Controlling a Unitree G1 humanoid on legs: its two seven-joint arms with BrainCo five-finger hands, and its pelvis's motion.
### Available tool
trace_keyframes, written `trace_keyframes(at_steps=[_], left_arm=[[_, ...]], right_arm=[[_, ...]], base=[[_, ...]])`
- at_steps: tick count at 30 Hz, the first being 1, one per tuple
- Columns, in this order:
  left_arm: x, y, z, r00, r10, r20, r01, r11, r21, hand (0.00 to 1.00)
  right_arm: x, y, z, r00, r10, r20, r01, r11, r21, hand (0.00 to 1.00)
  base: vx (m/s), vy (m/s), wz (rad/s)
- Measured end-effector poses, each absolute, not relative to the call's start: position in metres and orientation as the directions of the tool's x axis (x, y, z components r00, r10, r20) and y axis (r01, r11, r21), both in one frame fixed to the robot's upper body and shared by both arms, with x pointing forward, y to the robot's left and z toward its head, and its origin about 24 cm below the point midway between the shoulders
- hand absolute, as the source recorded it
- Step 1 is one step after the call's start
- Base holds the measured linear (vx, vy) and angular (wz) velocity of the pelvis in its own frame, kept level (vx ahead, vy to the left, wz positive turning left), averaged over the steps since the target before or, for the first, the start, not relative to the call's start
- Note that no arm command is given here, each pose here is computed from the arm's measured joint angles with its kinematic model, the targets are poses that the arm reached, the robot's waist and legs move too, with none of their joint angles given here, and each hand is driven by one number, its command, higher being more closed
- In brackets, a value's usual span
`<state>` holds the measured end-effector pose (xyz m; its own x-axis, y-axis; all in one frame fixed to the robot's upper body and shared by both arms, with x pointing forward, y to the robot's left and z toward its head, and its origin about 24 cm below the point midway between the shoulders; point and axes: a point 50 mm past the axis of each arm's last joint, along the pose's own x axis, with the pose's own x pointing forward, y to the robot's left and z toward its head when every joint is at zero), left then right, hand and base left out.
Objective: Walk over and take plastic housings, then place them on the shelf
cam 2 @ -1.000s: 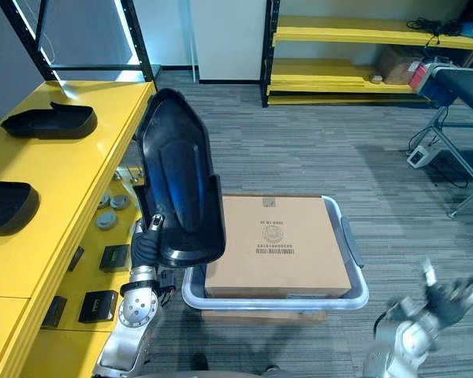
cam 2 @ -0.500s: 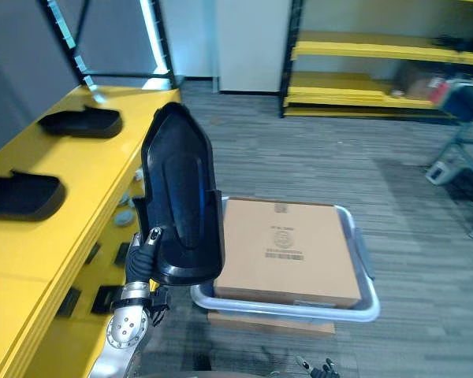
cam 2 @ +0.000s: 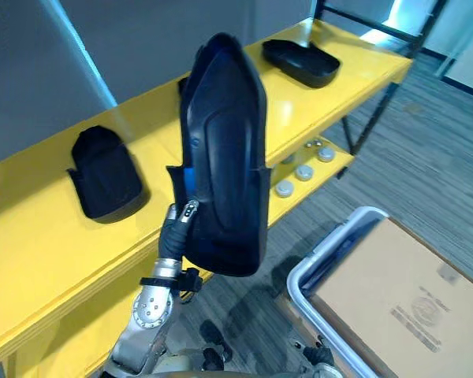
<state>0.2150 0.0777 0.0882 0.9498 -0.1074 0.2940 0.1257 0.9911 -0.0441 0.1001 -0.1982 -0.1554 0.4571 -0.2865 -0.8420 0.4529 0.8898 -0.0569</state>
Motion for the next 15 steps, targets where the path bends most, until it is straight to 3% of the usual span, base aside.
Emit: trace_keyframes(at_steps=[9, 15], left_arm=[[0.214, 0.093, 0.068, 0.974, -0.001, 0.225, 0.008, 1.0, -0.028, 1.0], [0.204, 0.107, 0.054, 0.984, 0.087, 0.153, -0.082, 0.996, -0.041, 1.0]], right_arm=[[0.094, -0.21, -0.154, 0.458, -0.311, -0.833, 0.441, 0.893, -0.091, 0.0], [0.082, -0.209, -0.156, 0.433, -0.311, -0.846, 0.442, 0.891, -0.101, 0.0]], base=[[0.15, -0.025, 1.33], [0.19, -0.121, 0.26]])
